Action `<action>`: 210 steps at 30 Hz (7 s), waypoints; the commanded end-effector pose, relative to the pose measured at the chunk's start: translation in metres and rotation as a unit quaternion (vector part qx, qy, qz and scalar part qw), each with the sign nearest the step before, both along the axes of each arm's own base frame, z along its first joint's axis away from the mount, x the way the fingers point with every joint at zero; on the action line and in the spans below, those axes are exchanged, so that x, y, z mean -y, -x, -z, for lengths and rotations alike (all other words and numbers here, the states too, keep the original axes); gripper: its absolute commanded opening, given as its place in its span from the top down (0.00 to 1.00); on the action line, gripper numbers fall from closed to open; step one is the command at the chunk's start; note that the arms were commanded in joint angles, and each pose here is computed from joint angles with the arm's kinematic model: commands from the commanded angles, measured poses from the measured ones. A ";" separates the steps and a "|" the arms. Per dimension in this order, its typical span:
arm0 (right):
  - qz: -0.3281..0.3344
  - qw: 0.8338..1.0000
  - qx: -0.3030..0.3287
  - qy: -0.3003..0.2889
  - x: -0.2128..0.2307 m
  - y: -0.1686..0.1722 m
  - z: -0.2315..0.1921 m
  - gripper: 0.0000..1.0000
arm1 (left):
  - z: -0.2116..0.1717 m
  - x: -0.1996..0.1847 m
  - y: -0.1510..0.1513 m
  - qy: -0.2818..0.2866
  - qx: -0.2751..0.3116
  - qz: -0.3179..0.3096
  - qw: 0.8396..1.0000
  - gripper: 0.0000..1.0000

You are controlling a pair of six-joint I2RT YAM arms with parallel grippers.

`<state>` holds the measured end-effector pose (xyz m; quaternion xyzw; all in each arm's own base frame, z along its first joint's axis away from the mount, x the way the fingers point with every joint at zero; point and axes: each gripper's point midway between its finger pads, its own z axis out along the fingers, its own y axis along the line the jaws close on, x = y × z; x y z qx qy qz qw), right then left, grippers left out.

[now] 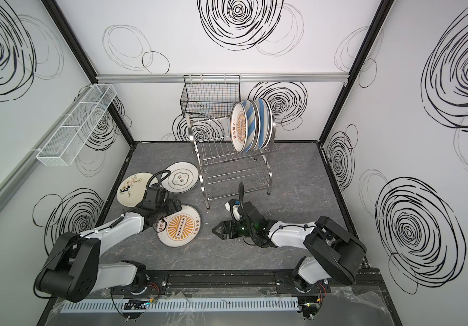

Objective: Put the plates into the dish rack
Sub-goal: 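Push the sunburst plate with the left gripper while the right gripper reaches it, then lift the sunburst plate upright with the right gripper while the left arm withdraws, then carry the sunburst plate to the rack and lower it into a slot, then open the right gripper and withdraw it from the rack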

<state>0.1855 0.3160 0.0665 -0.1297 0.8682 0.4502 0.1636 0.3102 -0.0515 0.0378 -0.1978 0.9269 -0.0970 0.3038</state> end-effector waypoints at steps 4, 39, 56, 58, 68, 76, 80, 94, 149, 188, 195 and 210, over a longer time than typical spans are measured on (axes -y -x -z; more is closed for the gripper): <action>-0.002 0.999 -0.007 -0.031 -0.017 -0.006 -0.007 0.13 | -0.002 0.018 0.015 0.057 0.011 0.025 0.998 0.04; -0.006 0.996 -0.092 0.011 -0.042 -0.009 0.052 0.40 | -0.023 0.085 0.062 0.165 0.065 0.119 0.977 0.04; 0.012 0.997 -0.073 0.023 -0.037 -0.017 0.037 0.89 | -0.063 0.097 0.062 0.185 0.116 0.151 0.964 0.04; 0.018 0.997 -0.066 0.026 -0.034 -0.018 0.032 0.93 | -0.069 0.096 0.060 0.177 0.119 0.151 0.965 0.04; 0.067 0.996 -0.012 0.056 0.007 -0.018 -0.007 1.00 | -0.125 0.086 0.029 0.118 0.131 0.179 0.968 0.04; 0.085 0.990 0.080 0.074 0.049 -0.011 -0.076 1.00 | -0.160 0.055 -0.005 0.070 0.153 0.186 0.968 0.04; 0.119 0.979 0.155 0.054 0.073 -0.014 -0.136 1.00 | -0.158 0.040 -0.016 0.077 0.151 0.180 0.969 0.04; 0.219 0.919 0.322 0.064 0.121 -0.052 -0.336 1.00 | -0.141 0.036 -0.019 0.089 0.148 0.179 0.969 0.04; 0.469 0.726 0.455 0.214 0.089 -0.261 -0.408 1.00 | -0.143 0.018 -0.018 0.105 0.161 0.153 0.969 0.04; 0.448 0.742 0.426 0.258 0.095 -0.261 -0.347 0.76 | -0.140 0.015 -0.019 0.113 0.158 0.145 0.970 0.04; 0.449 0.739 0.431 0.258 0.099 -0.254 -0.356 0.67 | -0.141 0.014 -0.018 0.112 0.160 0.145 0.970 0.04; 0.411 0.760 0.444 0.239 0.095 -0.214 -0.396 0.42 | -0.140 0.011 -0.019 0.103 0.158 0.139 0.972 0.04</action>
